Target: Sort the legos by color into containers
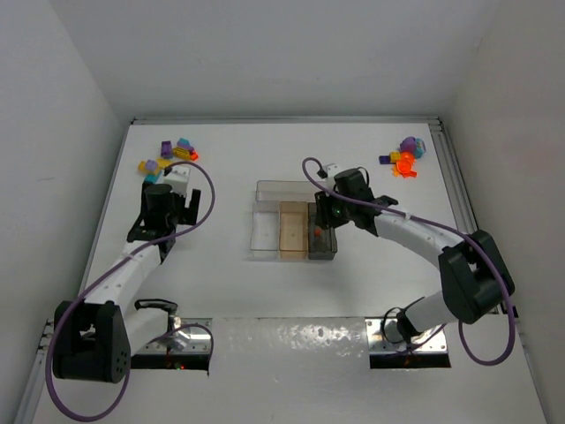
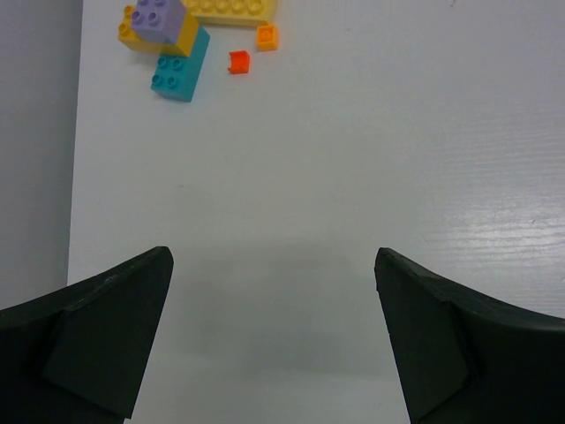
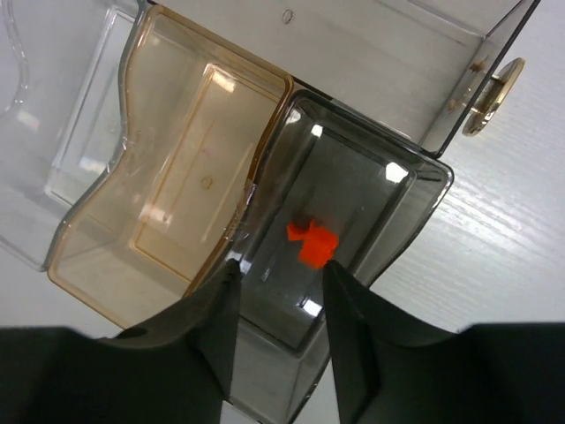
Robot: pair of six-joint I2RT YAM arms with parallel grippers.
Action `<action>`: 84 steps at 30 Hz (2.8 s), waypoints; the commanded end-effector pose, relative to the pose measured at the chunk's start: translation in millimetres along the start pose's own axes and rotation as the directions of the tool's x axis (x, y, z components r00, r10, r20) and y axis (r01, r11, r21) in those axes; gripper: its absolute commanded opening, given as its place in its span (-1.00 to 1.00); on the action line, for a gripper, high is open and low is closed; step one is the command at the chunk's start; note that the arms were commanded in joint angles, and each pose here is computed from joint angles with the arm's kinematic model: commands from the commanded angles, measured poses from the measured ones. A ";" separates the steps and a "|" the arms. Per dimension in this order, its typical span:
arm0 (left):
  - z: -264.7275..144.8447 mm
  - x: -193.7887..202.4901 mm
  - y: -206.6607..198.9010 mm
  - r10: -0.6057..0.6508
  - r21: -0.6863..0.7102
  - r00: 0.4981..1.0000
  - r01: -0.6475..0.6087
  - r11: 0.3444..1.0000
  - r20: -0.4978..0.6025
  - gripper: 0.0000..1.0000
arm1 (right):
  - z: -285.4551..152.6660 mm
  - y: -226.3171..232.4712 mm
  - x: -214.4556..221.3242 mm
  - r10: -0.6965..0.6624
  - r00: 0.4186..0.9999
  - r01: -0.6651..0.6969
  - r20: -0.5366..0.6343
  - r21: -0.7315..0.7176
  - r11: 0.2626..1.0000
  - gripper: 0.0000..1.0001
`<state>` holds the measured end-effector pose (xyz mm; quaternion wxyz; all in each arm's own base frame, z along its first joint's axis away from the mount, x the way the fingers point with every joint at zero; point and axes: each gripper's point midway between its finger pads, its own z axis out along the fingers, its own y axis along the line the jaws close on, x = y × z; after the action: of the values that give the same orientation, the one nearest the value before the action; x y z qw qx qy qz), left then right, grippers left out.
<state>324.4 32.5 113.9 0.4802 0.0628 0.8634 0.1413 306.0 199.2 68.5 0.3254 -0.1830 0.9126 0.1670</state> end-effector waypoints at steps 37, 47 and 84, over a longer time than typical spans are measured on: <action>29.0 -14.9 9.5 0.037 -0.043 0.998 -0.038 0.998 -0.043 0.94 | -4.3 -365.4 -42.9 0.576 0.790 -0.562 0.211 0.624 0.543 -0.20; 39.6 -21.2 15.4 0.065 -0.075 0.997 -0.068 0.995 -0.045 0.95 | 3.0 -384.1 -14.5 0.599 0.781 -0.544 0.175 0.663 0.515 -0.24; 42.2 -33.8 21.8 0.084 -0.100 0.996 -0.085 0.991 -0.019 0.96 | 19.1 -401.0 -21.0 0.630 0.749 -0.593 0.206 0.633 0.498 -1.00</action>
<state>362.2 48.7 100.7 0.4319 0.0887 0.8753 0.1986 523.0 -138.6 -7.6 0.2791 0.2702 0.9194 -0.0621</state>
